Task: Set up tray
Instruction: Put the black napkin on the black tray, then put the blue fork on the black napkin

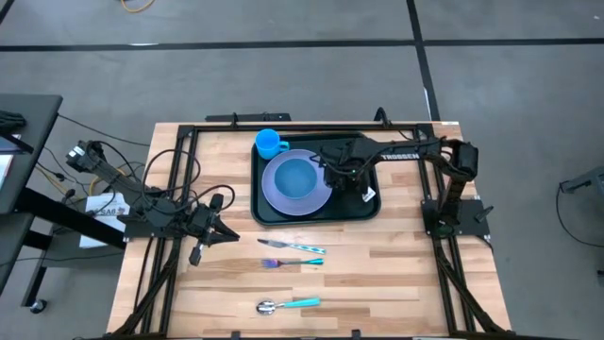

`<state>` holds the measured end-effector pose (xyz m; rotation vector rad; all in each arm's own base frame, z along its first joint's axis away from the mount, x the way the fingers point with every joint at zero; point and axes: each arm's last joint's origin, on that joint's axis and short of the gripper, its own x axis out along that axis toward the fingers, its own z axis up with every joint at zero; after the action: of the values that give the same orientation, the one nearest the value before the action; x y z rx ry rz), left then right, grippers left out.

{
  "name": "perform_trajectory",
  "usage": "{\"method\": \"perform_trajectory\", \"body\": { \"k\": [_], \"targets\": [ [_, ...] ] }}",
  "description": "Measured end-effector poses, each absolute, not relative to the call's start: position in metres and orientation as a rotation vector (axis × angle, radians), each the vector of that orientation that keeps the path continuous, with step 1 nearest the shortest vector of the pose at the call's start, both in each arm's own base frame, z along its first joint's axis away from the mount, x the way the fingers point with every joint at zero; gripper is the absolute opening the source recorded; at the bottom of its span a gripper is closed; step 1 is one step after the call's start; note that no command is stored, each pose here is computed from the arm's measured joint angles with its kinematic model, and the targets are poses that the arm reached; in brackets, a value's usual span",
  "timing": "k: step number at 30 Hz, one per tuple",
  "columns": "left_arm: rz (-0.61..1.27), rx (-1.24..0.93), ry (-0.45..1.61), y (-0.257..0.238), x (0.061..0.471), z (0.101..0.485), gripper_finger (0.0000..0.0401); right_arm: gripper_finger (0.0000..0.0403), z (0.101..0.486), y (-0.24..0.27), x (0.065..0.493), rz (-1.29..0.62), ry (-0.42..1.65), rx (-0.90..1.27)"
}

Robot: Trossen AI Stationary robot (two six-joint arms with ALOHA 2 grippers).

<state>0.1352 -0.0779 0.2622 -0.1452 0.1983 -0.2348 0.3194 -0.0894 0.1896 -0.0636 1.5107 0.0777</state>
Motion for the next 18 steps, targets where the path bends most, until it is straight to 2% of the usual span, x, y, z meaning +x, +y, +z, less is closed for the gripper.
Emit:
{"method": "perform_trajectory", "body": {
  "k": [9, 18],
  "targets": [
    [-0.238, -0.148, 0.197, -0.078, 0.1352, 0.2625, 0.0015, 0.0118, 0.1897, -0.0896, 0.3187, 0.066, 1.518, -0.046],
    [-0.238, -0.149, 0.197, -0.078, 0.1352, 0.2625, 0.0015, 0.0199, 0.1896, -0.0894, 0.318, 0.059, 1.527, -0.036]
  ]
}}
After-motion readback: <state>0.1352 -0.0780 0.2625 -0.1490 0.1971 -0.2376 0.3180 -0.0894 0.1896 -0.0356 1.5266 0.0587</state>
